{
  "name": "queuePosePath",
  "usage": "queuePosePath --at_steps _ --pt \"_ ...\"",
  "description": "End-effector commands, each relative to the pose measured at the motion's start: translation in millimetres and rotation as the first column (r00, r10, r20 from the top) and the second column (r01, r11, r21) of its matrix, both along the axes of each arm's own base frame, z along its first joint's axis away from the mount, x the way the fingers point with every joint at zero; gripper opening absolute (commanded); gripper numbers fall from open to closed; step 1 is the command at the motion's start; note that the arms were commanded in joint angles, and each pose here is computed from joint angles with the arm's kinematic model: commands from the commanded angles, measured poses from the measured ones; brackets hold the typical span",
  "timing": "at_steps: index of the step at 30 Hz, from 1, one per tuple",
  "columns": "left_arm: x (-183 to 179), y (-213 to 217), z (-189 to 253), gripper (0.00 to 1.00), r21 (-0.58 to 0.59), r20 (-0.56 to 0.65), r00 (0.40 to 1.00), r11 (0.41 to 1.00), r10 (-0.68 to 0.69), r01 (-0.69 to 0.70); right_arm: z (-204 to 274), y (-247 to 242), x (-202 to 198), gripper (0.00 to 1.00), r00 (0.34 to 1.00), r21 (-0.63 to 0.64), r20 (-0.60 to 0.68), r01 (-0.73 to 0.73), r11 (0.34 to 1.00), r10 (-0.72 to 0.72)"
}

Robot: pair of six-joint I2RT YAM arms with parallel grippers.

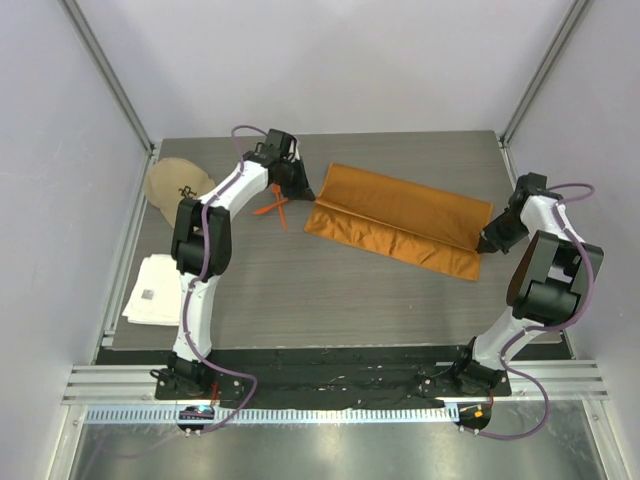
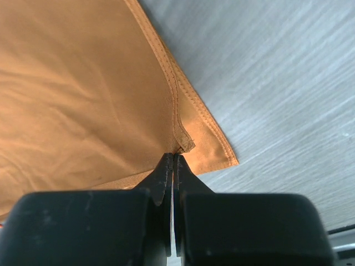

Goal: Fold the napkin into a case and place the utensils inside
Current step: Fold and flatten the napkin at the center of the board.

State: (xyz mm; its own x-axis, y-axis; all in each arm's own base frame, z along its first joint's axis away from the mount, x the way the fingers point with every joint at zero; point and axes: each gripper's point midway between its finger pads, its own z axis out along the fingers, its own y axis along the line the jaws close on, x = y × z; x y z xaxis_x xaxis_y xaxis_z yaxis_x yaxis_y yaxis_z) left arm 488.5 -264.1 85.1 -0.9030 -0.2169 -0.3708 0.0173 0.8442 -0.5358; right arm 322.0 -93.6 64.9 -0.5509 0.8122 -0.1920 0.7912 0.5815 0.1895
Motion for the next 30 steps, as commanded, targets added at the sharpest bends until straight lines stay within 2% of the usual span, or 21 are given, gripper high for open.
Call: queuePosePath --at_steps 1,9,20,30 --pt "-6 9 15 0.0 0.032 0.004 1.0 0.999 -0.001 0.001 8 -1 -5 0.01 1.0 -0.022 0.03 0.006 1.0 -0.005" --pt "-18 16 9 0.0 0.076 -0.079 0.997 0.997 0.015 -0.009 10 -2 -12 0.01 1.0 -0.036 0.019 0.011 0.999 -0.01" --pt "-16 15 50 0.0 0.044 -0.01 1.0 0.999 0.017 -0.017 48 -4 -28 0.01 0.999 -0.079 0.005 0.048 0.996 -0.048" --pt "-31 29 46 0.0 0.115 -0.043 0.999 0.993 0.014 -0.009 36 10 -56 0.01 0.998 -0.045 -0.046 0.045 0.998 -0.048"
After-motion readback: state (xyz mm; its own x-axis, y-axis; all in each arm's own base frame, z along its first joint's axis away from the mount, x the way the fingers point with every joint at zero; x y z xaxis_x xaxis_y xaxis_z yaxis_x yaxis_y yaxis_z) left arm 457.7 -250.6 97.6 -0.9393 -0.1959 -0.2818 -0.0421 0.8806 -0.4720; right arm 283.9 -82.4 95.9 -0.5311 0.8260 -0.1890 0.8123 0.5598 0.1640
